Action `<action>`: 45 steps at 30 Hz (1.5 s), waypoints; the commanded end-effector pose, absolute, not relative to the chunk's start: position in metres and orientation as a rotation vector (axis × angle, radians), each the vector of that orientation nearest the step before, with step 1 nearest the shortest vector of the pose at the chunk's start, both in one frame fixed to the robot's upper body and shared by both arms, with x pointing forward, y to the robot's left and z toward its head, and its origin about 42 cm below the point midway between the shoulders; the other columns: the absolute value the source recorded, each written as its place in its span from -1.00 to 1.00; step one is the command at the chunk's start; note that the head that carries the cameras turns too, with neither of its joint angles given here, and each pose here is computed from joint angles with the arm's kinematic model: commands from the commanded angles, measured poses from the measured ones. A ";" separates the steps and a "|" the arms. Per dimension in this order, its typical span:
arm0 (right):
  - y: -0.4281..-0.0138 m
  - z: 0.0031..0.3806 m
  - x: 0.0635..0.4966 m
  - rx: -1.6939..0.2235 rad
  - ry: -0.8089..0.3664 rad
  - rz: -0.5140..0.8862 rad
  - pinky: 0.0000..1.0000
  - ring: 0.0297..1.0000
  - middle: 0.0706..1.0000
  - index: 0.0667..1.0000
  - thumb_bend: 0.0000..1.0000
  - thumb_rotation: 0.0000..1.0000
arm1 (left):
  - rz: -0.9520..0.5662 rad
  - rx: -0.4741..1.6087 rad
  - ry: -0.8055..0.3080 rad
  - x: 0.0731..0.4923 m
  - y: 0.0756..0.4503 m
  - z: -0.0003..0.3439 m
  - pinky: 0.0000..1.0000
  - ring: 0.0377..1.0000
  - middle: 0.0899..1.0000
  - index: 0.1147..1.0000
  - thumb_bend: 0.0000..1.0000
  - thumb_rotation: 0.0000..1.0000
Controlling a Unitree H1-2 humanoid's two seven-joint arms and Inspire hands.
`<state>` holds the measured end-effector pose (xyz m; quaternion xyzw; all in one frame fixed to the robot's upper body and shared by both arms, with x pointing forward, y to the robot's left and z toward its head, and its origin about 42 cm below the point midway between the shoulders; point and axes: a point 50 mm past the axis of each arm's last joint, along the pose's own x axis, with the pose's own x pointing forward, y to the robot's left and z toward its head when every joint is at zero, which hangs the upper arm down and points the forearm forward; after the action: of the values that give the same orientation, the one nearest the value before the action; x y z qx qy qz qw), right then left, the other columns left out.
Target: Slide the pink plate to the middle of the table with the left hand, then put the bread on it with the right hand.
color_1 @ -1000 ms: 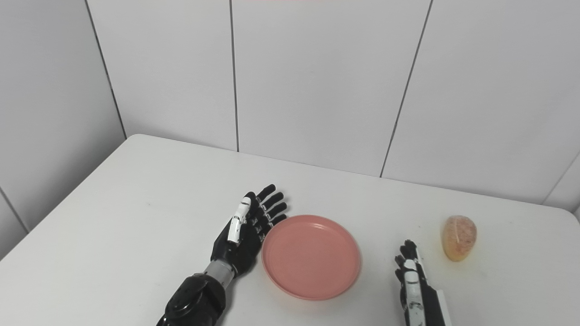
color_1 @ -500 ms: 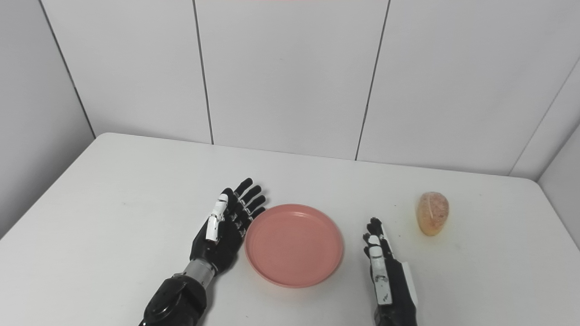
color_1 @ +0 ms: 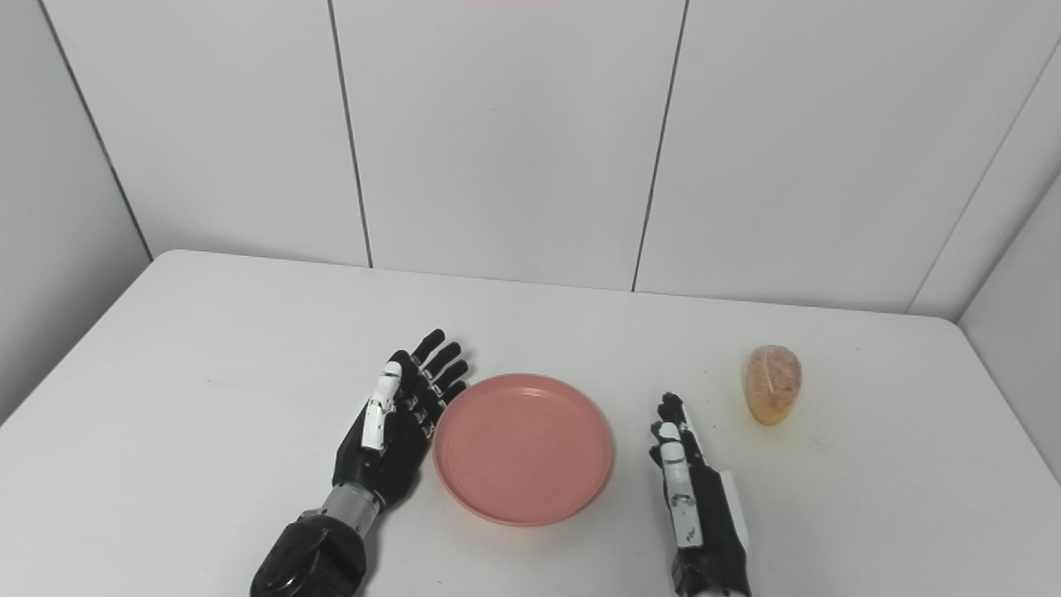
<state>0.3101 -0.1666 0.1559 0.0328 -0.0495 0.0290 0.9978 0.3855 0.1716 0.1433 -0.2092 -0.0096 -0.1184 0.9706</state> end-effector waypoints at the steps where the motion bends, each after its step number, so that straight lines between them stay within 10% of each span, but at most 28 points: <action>1: -0.167 0.175 0.315 0.052 -0.185 0.051 0.92 0.90 0.92 0.90 -0.28 1.00 | -0.190 -0.418 0.065 0.375 0.173 0.120 0.90 0.85 0.85 0.80 -0.25 1.00; 33: -0.190 0.271 0.345 -0.517 -0.449 -0.115 0.56 0.68 0.71 0.70 -0.07 1.00 | -0.171 -0.432 0.073 0.370 0.191 0.108 0.90 0.85 0.84 0.81 -0.31 1.00; 45: -0.195 0.293 0.356 -0.688 -0.434 -0.234 0.52 0.71 0.79 0.81 0.37 0.30 | -0.180 -0.477 0.066 0.374 0.206 0.100 0.99 0.90 0.90 0.88 -0.37 1.00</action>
<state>0.3539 -0.1937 0.2685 -0.3264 -0.1747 -0.0913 0.9244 0.3890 0.1953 0.1331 -0.2278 -0.0205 -0.1117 0.9671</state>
